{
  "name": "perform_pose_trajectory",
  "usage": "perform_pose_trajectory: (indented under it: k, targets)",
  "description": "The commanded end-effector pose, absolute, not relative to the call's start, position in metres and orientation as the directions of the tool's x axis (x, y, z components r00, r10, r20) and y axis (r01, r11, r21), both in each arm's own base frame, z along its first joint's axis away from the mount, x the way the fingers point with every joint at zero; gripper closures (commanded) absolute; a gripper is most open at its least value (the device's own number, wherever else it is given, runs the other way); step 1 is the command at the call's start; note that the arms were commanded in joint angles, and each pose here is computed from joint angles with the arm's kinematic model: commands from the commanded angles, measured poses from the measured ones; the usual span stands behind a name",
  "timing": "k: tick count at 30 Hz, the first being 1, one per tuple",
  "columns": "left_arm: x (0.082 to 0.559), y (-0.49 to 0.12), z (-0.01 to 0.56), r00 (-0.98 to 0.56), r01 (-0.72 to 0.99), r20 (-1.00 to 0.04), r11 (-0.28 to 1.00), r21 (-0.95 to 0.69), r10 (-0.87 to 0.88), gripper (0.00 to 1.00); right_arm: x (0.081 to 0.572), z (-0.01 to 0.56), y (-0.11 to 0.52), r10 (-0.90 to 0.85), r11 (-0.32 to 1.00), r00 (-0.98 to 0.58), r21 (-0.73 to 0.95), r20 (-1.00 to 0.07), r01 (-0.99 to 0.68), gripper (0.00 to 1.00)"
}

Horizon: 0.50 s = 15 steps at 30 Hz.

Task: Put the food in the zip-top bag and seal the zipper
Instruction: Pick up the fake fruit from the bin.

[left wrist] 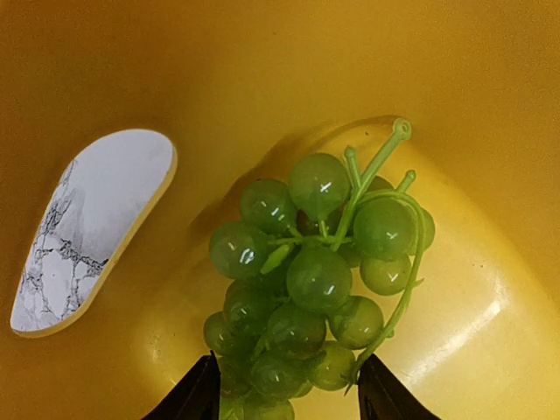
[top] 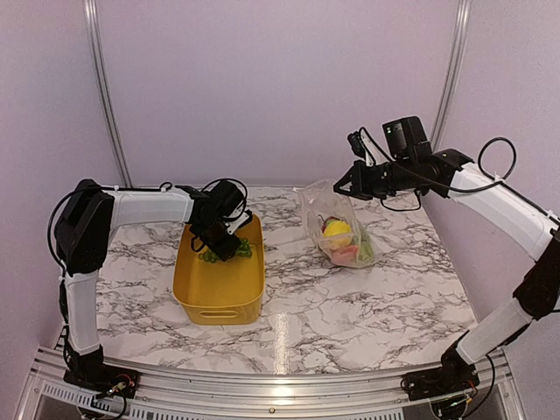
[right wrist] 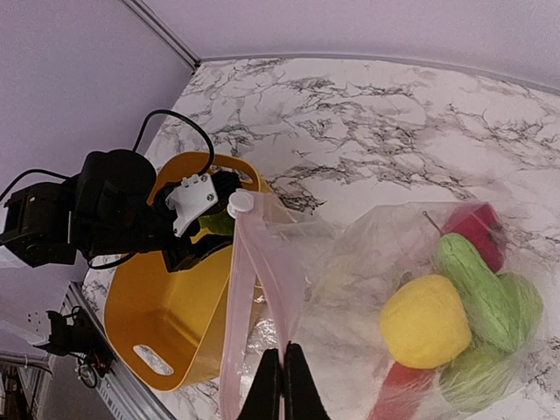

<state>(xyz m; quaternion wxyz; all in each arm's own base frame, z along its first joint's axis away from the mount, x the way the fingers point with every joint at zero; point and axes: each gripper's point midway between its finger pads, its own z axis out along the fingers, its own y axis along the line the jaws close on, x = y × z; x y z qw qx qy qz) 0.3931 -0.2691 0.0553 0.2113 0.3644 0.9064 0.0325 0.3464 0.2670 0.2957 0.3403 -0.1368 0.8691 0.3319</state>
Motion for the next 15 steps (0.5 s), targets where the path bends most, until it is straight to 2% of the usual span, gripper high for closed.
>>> perform_pose_trajectory:
  k: [1,5,10,15]
  targets:
    - [0.404,-0.271,0.050,-0.642,0.636,-0.370,0.736,0.231,0.671,0.46,0.350,0.307,0.274,-0.022,0.729,-0.715,0.478,-0.699,-0.490,1.00]
    - [0.404,-0.267,0.045,-0.645,0.631,-0.356,0.734,0.252,0.676,0.52,0.353,0.309,0.276,-0.020,0.724,-0.713,0.482,-0.701,-0.494,1.00]
    - [0.401,-0.265,0.047,-0.653,0.622,-0.365,0.745,0.242,0.664,0.72,0.353,0.308,0.279,-0.028,0.716,-0.714,0.485,-0.699,-0.503,1.00]
    - [0.394,-0.266,0.070,-0.680,0.578,-0.417,0.790,0.201,0.604,0.83,0.353,0.308,0.280,-0.043,0.709,-0.706,0.476,-0.707,-0.520,1.00]
